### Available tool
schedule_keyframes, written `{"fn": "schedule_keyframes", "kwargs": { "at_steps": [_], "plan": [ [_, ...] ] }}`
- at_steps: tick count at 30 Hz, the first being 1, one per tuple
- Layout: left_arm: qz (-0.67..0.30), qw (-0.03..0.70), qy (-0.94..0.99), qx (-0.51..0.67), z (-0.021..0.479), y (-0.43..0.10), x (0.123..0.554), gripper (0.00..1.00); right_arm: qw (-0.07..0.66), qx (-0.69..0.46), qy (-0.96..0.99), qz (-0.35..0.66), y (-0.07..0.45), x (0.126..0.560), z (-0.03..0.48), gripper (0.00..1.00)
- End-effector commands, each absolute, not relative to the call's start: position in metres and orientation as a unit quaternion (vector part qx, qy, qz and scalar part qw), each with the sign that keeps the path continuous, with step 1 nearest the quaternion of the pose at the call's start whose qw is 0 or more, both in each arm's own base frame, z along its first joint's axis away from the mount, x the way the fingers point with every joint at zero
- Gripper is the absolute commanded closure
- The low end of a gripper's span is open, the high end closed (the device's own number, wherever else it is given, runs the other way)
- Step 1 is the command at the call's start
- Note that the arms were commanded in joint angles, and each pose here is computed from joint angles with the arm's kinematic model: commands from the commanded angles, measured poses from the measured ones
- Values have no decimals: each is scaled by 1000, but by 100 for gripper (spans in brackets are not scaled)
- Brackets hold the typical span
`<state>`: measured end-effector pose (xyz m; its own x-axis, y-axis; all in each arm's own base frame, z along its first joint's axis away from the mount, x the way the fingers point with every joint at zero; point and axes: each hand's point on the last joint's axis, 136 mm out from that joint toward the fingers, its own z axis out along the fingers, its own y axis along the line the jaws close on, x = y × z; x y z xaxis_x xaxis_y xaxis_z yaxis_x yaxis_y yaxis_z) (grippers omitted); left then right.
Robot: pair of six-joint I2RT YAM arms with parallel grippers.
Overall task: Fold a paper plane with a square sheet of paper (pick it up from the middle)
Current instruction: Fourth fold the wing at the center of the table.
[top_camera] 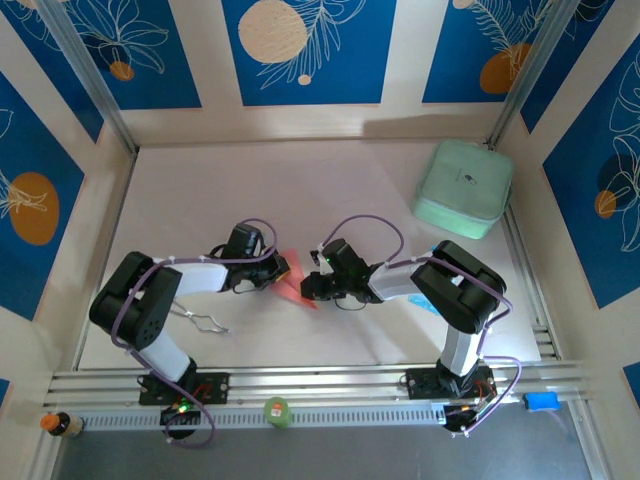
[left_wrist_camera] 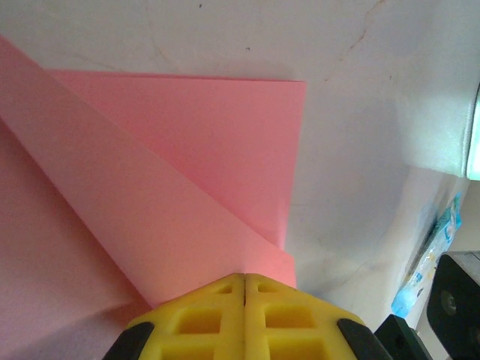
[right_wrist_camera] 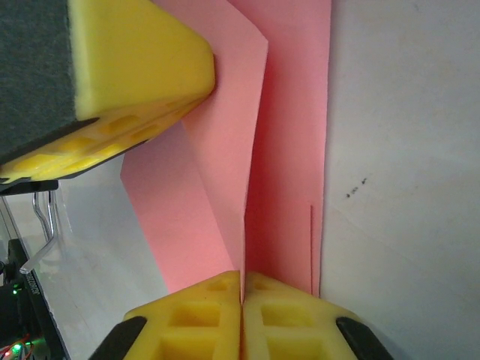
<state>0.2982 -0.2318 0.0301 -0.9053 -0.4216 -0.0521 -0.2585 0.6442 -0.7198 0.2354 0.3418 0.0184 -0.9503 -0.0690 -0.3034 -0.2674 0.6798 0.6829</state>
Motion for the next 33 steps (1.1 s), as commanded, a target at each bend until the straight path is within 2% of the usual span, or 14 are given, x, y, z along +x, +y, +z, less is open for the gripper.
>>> {"fn": "schedule_keyframes", "kwargs": {
  "at_steps": [1,14,33],
  "plan": [
    [-387,104,899,-174,33,-241,300,94,79,-77,928,355,327,221,-8,90],
    [-396,112,898,-158,38,-245,303,93,65,-77,927,362,329,219,-9,89],
    [-390,96,902,-155,26,-247,300,92,46,-64,930,358,327,218,-16,97]
  ]
}}
